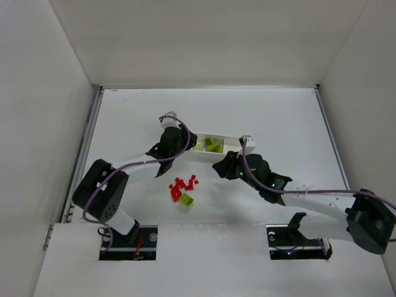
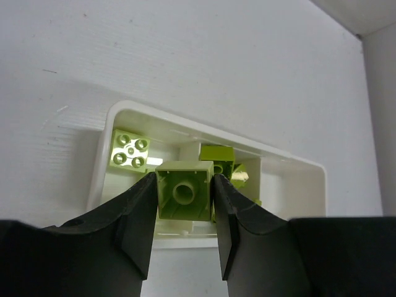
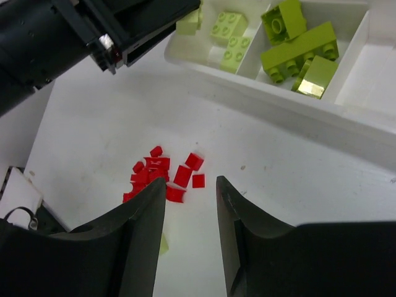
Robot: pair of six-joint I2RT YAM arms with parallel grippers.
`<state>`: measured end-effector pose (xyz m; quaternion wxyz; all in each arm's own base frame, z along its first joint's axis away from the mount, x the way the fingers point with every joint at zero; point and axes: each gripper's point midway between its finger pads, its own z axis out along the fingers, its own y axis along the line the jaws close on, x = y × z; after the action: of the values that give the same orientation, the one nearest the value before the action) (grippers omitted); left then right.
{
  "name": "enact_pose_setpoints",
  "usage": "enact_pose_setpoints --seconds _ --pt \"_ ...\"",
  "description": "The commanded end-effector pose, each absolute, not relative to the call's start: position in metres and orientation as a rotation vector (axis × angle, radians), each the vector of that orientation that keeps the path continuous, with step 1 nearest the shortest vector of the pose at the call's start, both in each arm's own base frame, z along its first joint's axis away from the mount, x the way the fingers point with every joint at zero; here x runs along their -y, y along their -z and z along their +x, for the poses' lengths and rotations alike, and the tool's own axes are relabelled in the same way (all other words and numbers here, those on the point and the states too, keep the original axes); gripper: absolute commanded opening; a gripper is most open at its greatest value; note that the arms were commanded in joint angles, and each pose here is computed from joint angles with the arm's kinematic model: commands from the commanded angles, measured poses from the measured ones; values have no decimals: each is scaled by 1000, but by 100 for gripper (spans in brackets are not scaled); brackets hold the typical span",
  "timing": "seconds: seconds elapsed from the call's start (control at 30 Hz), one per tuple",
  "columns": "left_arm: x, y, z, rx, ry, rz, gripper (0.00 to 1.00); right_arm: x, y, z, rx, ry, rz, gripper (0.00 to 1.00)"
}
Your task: Sort the legos into containers by color
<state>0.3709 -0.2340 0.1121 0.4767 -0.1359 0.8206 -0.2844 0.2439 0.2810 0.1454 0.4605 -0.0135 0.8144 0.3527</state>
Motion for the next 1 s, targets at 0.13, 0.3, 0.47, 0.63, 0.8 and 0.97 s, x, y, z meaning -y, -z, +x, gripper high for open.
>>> enact_pose_setpoints --seconds 0.13,0.3,0.47,0.63,0.8,0.97 --pt "239 -116 386 -2015 594 -273 40 -299 -135 233 -2020 -845 -117 49" --pt "238 -127 382 -1995 611 -270 48 -331 -133 211 -2023 -861 -281 59" --pt "228 -137 371 -1974 631 -288 52 -360 -133 187 -2014 -871 -457 64" --pt "218 -152 350 -1933 683 -299 49 -388 -133 158 -1979 -888 -656 72" --pt "197 -155 325 -1914 724 -345 49 -404 -112 147 -2037 -817 -790 72" --pt "171 -154 306 -1900 732 -403 49 -411 -95 142 -2073 -763 -867 70"
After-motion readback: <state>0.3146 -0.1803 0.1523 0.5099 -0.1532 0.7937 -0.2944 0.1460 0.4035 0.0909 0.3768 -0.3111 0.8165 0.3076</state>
